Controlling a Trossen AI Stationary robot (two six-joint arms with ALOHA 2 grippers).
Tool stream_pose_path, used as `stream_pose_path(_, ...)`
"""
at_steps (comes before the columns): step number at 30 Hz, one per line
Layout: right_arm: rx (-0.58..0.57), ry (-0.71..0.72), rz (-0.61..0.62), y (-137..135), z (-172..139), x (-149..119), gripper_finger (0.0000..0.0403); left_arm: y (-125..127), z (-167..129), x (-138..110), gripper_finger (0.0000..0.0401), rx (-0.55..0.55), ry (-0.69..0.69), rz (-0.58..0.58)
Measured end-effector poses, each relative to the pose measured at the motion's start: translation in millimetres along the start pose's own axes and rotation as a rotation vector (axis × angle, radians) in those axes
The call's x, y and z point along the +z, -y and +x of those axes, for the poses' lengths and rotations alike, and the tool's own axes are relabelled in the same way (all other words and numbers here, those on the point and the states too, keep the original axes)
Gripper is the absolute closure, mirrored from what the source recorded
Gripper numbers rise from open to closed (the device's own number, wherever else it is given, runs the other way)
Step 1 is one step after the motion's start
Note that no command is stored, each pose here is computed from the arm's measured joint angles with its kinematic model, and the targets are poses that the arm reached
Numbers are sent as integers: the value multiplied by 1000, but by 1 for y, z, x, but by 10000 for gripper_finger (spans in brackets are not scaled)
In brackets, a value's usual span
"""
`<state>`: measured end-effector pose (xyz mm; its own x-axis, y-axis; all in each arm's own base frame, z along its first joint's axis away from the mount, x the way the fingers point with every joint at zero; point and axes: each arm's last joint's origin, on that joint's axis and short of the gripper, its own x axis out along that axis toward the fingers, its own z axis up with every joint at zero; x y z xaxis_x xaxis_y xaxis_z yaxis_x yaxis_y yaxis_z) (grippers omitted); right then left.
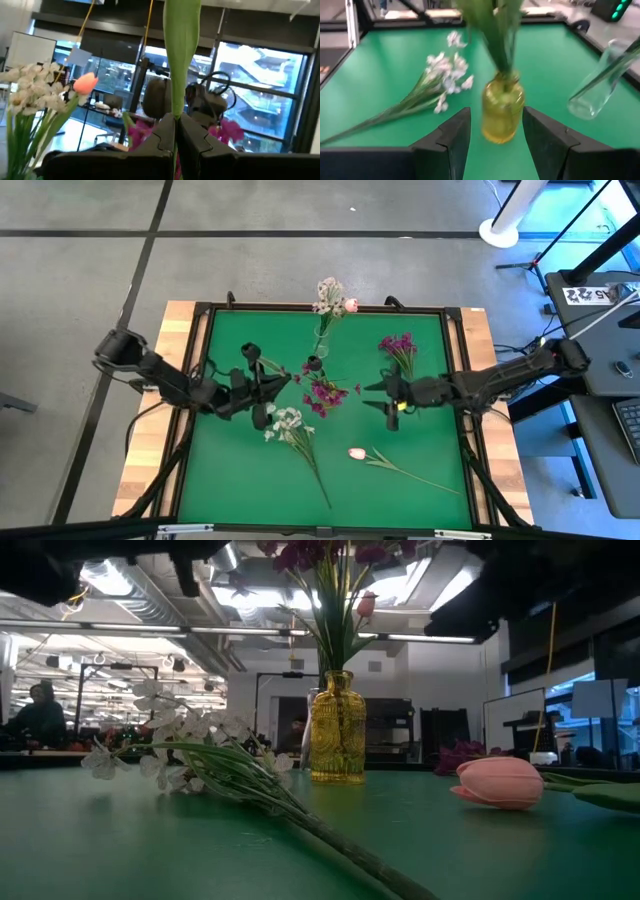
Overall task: Sort flowers into vase by color
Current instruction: Put the black flower into the yellow vase
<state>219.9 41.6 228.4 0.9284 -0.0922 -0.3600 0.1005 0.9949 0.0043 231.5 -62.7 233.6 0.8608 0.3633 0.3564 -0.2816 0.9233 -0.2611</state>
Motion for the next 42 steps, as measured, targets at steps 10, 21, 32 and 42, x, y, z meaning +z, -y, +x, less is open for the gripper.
stream_pose_path(10,51,91,63,43,14,1,224,14,40,-10,401,22,8,105)
stream_pose_path(21,123,-21,91,44,34,-16,224,9,44,-27,401,124,-49,180)
stream_pose_path(32,146,84,93,43,51,-15,224,13,41,-24,401,131,-32,250)
stream_pose_path(42,141,36,66,42,68,-30,224,12,42,-24,401,108,-23,255)
